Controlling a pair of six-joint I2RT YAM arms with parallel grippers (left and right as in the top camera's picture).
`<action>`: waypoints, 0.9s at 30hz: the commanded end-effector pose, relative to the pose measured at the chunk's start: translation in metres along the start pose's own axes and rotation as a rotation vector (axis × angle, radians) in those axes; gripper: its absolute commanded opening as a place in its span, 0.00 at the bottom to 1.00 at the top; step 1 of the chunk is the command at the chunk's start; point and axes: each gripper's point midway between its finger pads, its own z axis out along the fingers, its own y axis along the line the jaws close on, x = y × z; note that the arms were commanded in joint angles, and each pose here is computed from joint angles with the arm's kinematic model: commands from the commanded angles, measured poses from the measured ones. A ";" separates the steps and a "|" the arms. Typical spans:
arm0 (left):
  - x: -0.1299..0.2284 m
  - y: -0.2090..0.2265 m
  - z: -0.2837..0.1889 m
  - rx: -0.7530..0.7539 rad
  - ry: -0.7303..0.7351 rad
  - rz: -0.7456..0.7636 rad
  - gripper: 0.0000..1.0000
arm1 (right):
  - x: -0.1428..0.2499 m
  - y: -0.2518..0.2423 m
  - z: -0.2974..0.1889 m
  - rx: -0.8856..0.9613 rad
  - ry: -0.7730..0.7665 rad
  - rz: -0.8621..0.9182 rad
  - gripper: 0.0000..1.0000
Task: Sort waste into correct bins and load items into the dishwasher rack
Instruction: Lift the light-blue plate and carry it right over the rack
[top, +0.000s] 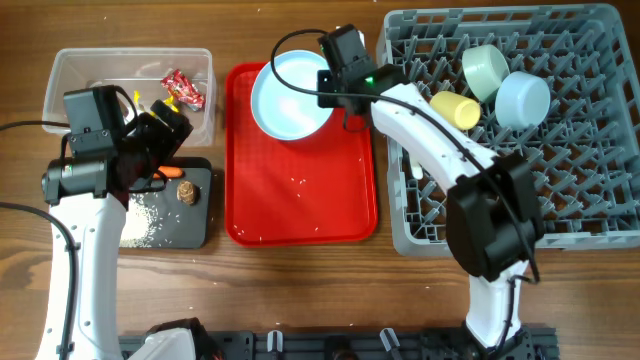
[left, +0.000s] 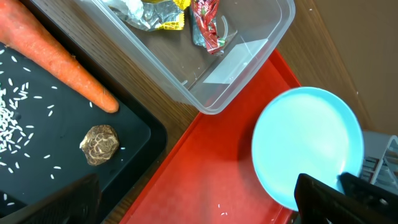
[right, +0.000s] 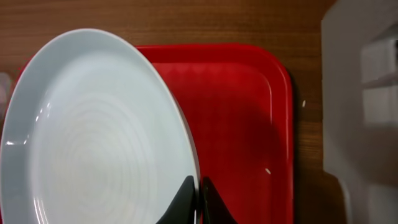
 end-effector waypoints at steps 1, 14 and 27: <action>-0.006 -0.003 -0.005 0.010 -0.021 -0.011 1.00 | -0.028 0.005 -0.049 -0.037 -0.086 -0.091 0.04; -0.006 -0.003 -0.005 0.010 -0.021 -0.011 1.00 | -0.066 -0.145 -0.194 0.457 -0.191 -0.244 0.04; -0.006 -0.003 -0.005 0.010 -0.021 -0.011 1.00 | -0.051 -0.288 -0.257 0.911 -0.035 -0.207 0.04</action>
